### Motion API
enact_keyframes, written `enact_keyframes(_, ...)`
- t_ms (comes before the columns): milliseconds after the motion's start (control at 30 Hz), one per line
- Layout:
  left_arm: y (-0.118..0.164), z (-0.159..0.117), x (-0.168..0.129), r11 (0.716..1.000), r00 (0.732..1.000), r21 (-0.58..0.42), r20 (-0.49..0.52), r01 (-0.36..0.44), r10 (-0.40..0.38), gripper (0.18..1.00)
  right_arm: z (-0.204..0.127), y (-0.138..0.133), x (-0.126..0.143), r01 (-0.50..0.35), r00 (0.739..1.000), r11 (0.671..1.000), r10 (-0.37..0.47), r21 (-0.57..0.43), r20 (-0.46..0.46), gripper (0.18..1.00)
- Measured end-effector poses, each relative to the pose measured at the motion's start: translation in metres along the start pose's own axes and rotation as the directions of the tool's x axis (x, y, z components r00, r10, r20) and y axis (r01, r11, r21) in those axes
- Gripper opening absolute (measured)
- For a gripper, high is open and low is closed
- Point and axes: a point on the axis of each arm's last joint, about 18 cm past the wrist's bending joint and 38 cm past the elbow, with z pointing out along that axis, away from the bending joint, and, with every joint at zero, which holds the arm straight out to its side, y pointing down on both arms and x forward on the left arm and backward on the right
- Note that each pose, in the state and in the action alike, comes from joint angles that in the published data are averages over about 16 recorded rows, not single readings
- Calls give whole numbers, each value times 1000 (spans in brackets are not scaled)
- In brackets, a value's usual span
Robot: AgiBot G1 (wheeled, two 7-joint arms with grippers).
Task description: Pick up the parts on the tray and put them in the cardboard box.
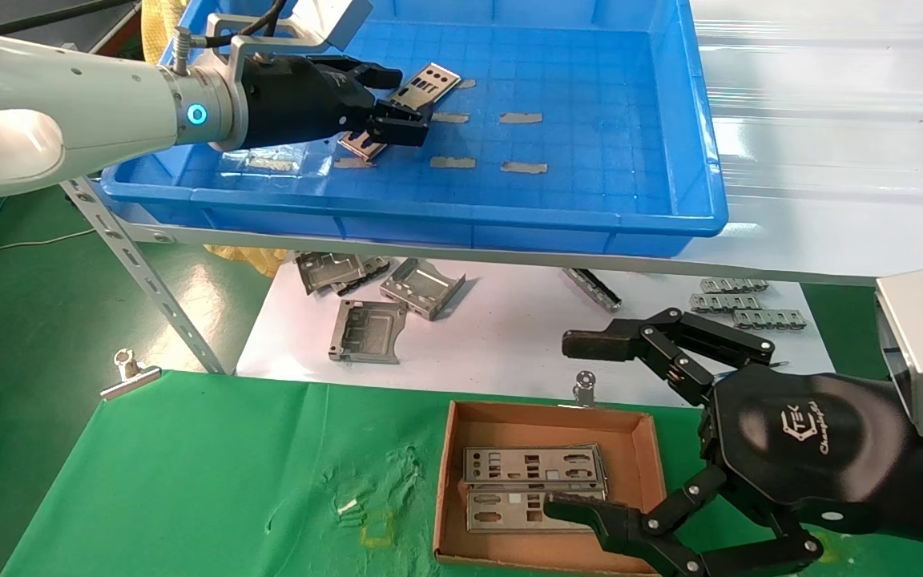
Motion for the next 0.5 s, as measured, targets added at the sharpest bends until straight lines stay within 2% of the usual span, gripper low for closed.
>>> enact_keyframes(167, 0, 0, 0, 1000, 1000, -1, 0, 2, -2, 564, 0, 0, 0, 0, 1000, 1000, 0, 0, 0, 981)
enact_keyframes(367, 0, 0, 1, 1000, 1000, -3, -2, 6, -6, 473, 0, 0, 0, 0, 1000, 1000, 0, 0, 0, 997)
enact_keyframes(500, -2, 0, 0, 1000, 1000, 2, -3, 11, -11, 454, 0, 0, 0, 0, 1000, 1000, 0, 0, 0, 1000)
